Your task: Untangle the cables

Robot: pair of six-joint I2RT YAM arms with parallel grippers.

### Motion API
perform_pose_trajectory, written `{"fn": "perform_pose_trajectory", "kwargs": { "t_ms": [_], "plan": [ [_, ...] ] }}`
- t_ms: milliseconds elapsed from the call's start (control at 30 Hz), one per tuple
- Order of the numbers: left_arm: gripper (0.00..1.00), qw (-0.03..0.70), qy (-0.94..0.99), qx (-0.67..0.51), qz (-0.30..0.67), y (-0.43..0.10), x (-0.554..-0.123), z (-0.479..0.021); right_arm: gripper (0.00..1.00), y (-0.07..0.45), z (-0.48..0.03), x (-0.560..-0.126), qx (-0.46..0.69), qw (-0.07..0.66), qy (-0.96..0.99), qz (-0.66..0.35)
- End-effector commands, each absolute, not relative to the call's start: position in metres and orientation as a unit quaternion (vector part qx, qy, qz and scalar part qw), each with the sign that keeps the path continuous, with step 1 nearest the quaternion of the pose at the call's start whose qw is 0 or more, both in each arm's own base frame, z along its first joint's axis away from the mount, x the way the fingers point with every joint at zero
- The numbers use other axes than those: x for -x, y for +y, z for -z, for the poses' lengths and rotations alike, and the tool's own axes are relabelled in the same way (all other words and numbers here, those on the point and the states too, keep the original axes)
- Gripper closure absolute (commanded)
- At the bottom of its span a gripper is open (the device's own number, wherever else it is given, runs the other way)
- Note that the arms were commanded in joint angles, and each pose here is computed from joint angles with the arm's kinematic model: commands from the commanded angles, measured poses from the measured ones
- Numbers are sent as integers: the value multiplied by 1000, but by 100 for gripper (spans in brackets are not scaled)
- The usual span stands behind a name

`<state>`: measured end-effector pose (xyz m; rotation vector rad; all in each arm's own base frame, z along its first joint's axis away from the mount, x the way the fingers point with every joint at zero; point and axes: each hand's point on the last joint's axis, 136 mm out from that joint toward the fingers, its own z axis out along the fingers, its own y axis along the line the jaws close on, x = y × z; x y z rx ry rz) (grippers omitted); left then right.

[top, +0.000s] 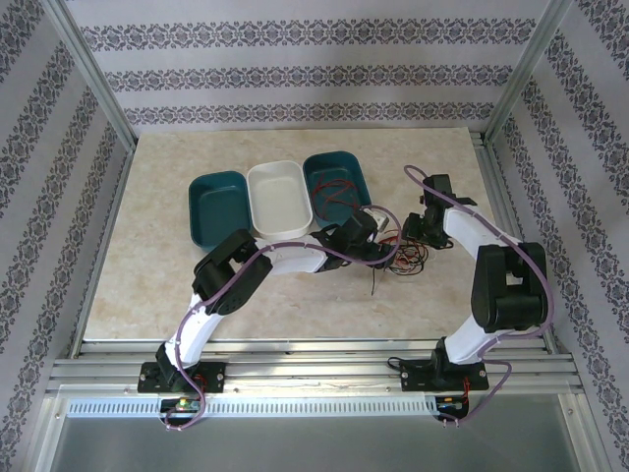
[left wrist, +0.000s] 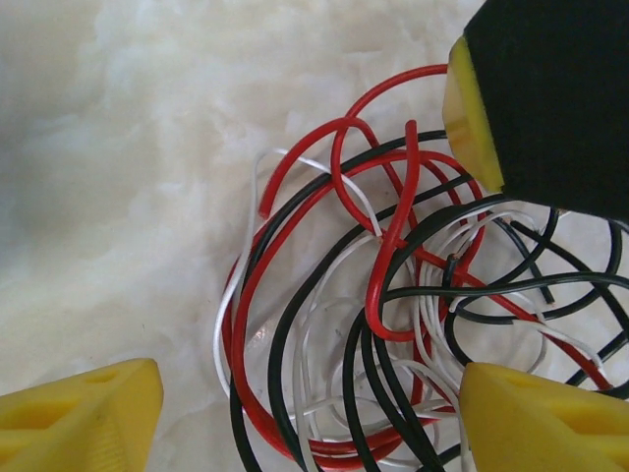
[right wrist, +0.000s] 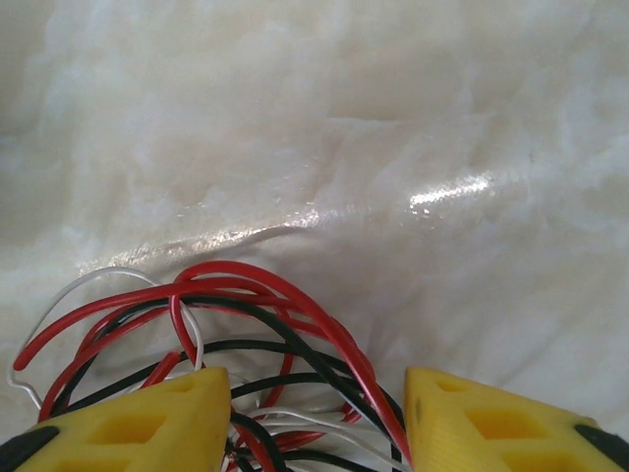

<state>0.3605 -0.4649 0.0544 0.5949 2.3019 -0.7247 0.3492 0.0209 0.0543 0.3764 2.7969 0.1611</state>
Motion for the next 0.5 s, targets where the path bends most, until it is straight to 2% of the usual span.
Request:
{"fn": "perform_pose_trajectory", "kwargs": {
  "t_ms": [0, 167, 333, 467],
  "plan": [
    [23, 306, 880, -232, 278, -472, -354, -48, 58, 29, -54, -351, -119, 146, 979, -72],
    [30, 301, 884, -228, 274, -469, -352, -42, 72, 38, -59, -350, -122, 153, 976, -99],
    [37, 293, 889, -224, 273, -466, -350, -35, 91, 40, -70, -347, -122, 164, 973, -105],
    [41, 293, 890, -222, 270, -464, -349, -34, 97, 40, -85, -344, -120, 181, 971, -105]
  ]
}}
